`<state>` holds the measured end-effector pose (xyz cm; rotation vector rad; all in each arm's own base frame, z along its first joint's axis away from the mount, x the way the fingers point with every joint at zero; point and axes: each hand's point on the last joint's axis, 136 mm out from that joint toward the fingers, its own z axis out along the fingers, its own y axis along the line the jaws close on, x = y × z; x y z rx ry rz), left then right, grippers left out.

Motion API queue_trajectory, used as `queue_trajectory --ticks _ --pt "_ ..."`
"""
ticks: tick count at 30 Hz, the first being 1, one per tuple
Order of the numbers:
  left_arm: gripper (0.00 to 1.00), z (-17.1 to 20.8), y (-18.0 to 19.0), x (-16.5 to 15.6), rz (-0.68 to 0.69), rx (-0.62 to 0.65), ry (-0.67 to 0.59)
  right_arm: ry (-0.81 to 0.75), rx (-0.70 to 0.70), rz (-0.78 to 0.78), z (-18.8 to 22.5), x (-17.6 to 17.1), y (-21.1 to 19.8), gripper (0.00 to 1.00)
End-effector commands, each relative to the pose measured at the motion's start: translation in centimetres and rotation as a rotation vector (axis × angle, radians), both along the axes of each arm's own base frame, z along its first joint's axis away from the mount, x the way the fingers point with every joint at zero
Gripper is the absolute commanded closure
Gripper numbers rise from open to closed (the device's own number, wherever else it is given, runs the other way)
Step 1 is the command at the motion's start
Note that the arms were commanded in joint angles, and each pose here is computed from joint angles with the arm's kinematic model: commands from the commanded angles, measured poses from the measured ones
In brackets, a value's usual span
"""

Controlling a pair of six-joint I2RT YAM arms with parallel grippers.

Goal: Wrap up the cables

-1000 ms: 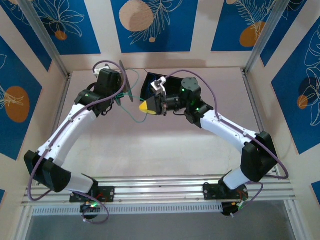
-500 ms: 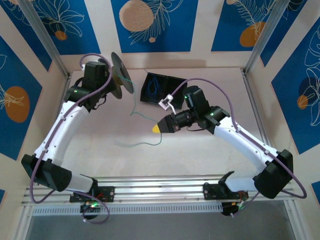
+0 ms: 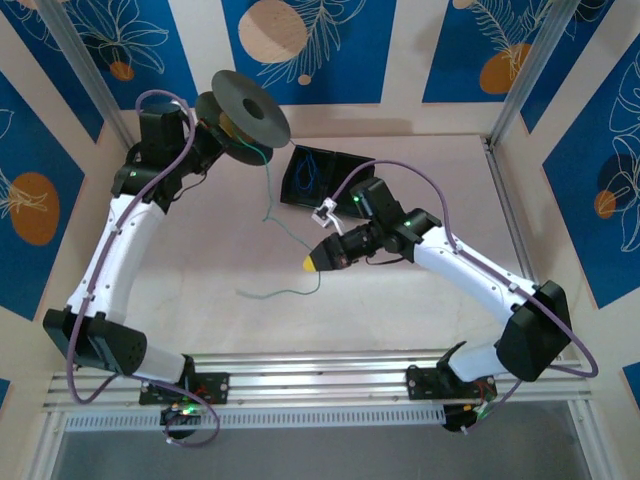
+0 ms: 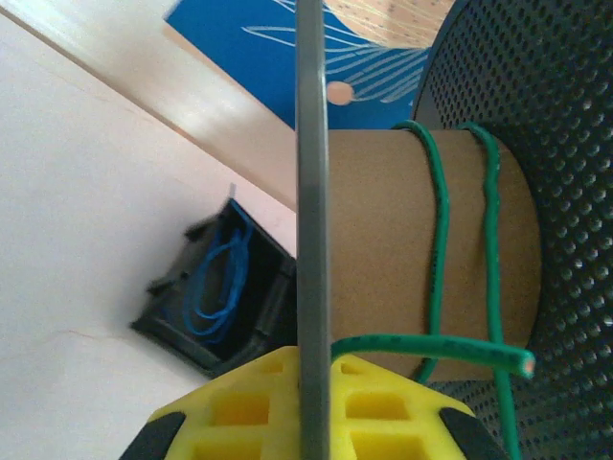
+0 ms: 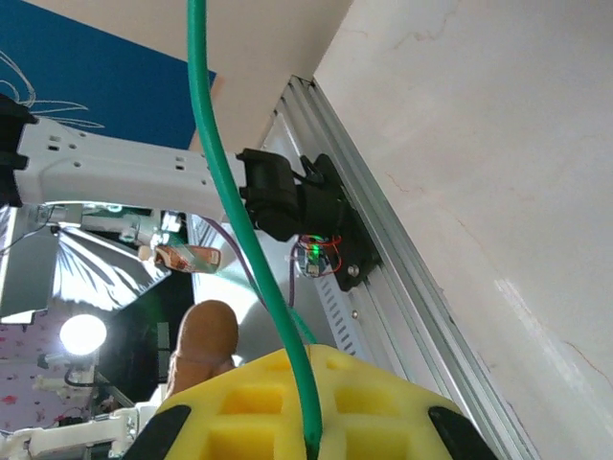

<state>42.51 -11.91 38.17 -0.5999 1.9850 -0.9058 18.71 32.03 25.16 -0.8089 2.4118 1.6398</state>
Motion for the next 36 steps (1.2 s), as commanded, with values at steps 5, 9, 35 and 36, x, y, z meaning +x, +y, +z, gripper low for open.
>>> queue_trajectory --ticks 5,9,35,36 --pt "1.0 9.8 -0.5 -1.3 -0.145 -0.243 -0.276 0.198 -0.059 -0.17 -4.1 4.5 -4.6 1.0" --pt "1.0 10.8 0.5 -2.4 -0.183 -0.253 -0.294 0.21 -0.078 -0.298 -5.0 7.3 -7.9 1.0" --pt "1.0 9.0 2.2 -6.8 -0.447 -0.042 -0.295 0.174 -0.113 -0.69 -5.4 14.4 -18.9 1.0" --pt "1.0 8.6 1.5 -7.2 -0.468 -0.015 -0.289 0.173 -0.111 -0.693 -5.2 14.8 -19.0 1.0"
